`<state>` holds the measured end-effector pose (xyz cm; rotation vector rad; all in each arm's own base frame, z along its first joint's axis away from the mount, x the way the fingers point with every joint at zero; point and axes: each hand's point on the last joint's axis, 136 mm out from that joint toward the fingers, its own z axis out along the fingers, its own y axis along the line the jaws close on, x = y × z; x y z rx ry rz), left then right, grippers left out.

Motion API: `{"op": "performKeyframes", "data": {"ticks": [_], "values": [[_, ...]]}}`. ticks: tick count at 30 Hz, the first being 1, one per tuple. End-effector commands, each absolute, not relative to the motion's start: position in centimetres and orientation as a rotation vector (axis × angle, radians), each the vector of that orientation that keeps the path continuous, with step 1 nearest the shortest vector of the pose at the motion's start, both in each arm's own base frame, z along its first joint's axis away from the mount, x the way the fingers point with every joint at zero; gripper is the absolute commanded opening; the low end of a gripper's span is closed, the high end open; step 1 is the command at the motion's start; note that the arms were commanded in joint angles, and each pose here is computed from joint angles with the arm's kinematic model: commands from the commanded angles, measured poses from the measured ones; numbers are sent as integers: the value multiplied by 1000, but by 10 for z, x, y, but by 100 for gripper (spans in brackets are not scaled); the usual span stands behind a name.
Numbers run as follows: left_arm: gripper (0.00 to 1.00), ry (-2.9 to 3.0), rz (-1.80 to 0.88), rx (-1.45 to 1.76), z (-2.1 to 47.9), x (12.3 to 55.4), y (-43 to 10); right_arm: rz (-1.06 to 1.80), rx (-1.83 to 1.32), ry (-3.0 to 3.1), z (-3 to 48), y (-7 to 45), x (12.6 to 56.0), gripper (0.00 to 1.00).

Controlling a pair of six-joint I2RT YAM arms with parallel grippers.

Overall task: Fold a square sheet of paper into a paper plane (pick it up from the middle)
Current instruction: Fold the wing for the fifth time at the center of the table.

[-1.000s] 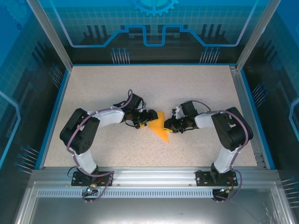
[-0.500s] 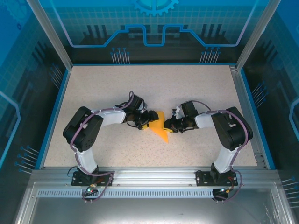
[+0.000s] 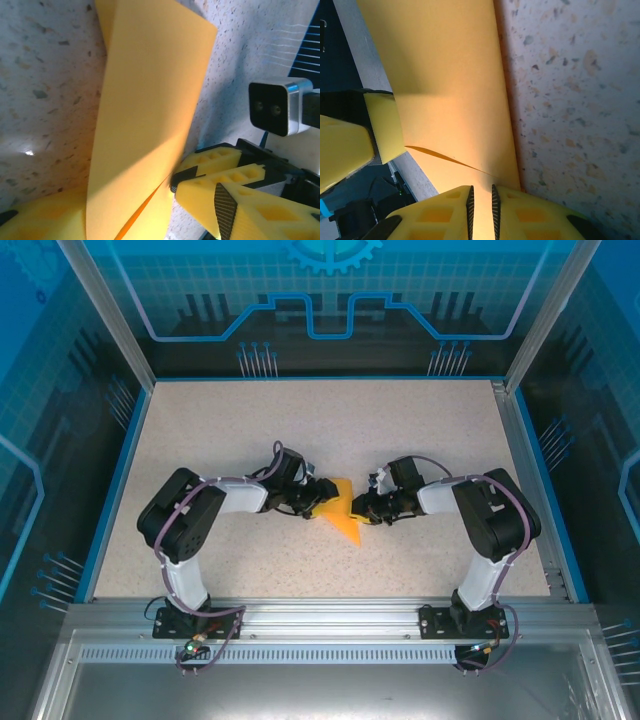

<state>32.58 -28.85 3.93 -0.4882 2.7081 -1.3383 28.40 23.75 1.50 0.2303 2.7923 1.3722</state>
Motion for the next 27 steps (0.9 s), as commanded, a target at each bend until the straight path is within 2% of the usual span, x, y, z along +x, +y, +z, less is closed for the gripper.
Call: {"op": "performKeyframes", "data": {"ticks": [1, 10, 13, 21, 27], "values": [[57, 2674, -1435, -515, 40, 331, -292, 1059, 418, 2969, -48, 203, 266, 21], [53, 2666, -1491, -507, 38, 348, -286, 1037, 391, 2983, -47, 202, 266, 21], [44, 2683, -1492, -490, 37, 351, -286, 1032, 384, 2982, -46, 202, 266, 21], [8, 2684, -1448, -517, 35, 354, -278, 1084, 292, 2860, -3, 210, 284, 26], [3, 2655, -1353, -568, 45, 359, -267, 922, 121, 2685, 55, 198, 292, 31]]}}
